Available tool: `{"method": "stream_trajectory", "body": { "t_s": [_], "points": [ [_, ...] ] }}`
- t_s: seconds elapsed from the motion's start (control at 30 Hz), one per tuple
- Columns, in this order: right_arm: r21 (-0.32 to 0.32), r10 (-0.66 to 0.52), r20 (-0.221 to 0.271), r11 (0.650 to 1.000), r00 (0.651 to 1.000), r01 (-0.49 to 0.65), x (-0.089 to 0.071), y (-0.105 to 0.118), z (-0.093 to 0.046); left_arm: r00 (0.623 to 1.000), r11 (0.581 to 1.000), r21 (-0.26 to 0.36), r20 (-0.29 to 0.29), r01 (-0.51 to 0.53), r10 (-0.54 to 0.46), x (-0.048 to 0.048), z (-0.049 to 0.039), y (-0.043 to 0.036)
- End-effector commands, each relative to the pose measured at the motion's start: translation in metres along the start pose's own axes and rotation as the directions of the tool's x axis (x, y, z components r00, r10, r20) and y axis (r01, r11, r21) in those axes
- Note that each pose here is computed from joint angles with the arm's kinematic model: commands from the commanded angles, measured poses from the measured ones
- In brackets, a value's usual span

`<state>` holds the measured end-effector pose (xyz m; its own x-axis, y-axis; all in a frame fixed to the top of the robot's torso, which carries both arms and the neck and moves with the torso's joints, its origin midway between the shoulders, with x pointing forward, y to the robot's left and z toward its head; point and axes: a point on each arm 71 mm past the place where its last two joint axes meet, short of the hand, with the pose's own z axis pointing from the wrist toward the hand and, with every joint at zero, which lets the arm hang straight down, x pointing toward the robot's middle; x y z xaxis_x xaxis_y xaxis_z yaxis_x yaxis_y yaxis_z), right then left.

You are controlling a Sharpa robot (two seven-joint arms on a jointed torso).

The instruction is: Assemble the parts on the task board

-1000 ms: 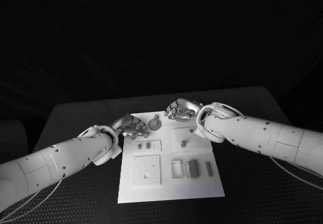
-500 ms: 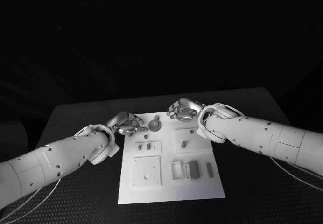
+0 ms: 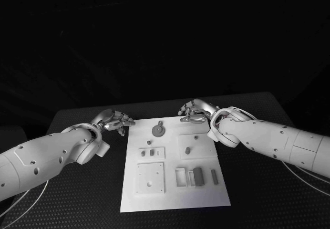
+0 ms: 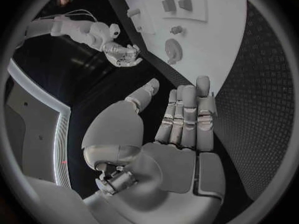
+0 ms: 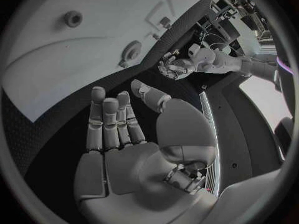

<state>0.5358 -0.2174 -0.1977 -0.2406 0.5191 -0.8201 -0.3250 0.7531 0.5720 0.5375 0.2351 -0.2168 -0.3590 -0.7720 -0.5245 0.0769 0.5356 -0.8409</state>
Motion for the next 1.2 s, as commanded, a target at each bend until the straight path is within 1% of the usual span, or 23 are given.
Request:
{"method": "stream_trajectory", "body": {
  "t_s": [0.03, 0.07, 0.17, 0.27, 0.33, 0.4, 0.47, 0.53, 0.63, 0.77, 0.9, 1.03, 1.2],
  "points": [
    [-0.029, 0.009, 0.018, 1.0, 1.0, -0.009, -0.004, 0.0, -0.004, 0.992, 0.992, -0.019, -0.04, 0.121, -0.122, -0.0004, -0.0036, -0.0001],
    [-0.031, -0.014, 0.015, 0.999, 1.0, 0.014, -0.005, -0.002, -0.006, 0.99, 0.991, -0.017, -0.042, 0.131, -0.131, -0.0021, -0.0057, 0.0004],
    [-0.045, -0.099, -0.032, 0.994, 0.995, 0.097, -0.009, -0.008, -0.016, 0.987, 0.988, -0.007, -0.046, 0.154, -0.154, -0.0068, -0.0125, 0.0017],
    [-0.058, -0.181, -0.046, 0.982, 0.982, 0.179, -0.011, -0.011, -0.021, 0.982, 0.983, -0.002, -0.05, 0.182, -0.182, -0.0086, -0.0152, 0.0019],
    [-0.069, -0.251, -0.052, 0.967, 0.967, 0.247, -0.012, -0.013, -0.025, 0.98, 0.981, -0.001, -0.044, 0.195, -0.194, -0.0101, -0.0171, 0.0025],
    [-0.09, -0.335, -0.063, 0.94, 0.94, 0.329, -0.008, -0.014, -0.028, 0.979, 0.98, 0.003, -0.048, 0.2, -0.199, -0.0103, -0.018, 0.0024],
    [-0.098, -0.375, -0.08, 0.925, 0.924, 0.367, -0.003, -0.017, -0.032, 0.979, 0.98, 0.004, -0.045, 0.201, -0.201, -0.0106, -0.0191, 0.0024],
    [-0.111, -0.419, -0.083, 0.906, 0.904, 0.409, 0.001, -0.018, -0.034, 0.978, 0.979, 0.004, -0.046, 0.205, -0.204, -0.0103, -0.0199, 0.0022],
    [-0.118, -0.464, -0.099, 0.884, 0.88, 0.453, 0.009, -0.021, -0.038, 0.976, 0.977, 0.003, -0.045, 0.212, -0.211, -0.0104, -0.0212, 0.0021],
    [-0.124, -0.534, -0.094, 0.843, 0.84, 0.523, 0.018, -0.021, -0.042, 0.975, 0.976, 0.011, -0.043, 0.22, -0.219, -0.0112, -0.0235, 0.0017],
    [-0.132, -0.571, -0.099, 0.819, 0.815, 0.558, 0.026, -0.021, -0.045, 0.973, 0.974, 0.011, -0.038, 0.228, -0.227, -0.0118, -0.0233, 0.0021],
    [-0.138, -0.588, -0.108, 0.807, 0.801, 0.574, 0.03, -0.021, -0.046, 0.971, 0.972, 0.008, -0.035, 0.237, -0.236, -0.0119, -0.0225, 0.0027],
    [-0.139, -0.589, -0.132, 0.808, 0.797, 0.573, 0.035, -0.023, -0.047, 0.971, 0.971, 0.007, -0.032, 0.239, -0.239, -0.0117, -0.0217, 0.0028]
  ]
}}
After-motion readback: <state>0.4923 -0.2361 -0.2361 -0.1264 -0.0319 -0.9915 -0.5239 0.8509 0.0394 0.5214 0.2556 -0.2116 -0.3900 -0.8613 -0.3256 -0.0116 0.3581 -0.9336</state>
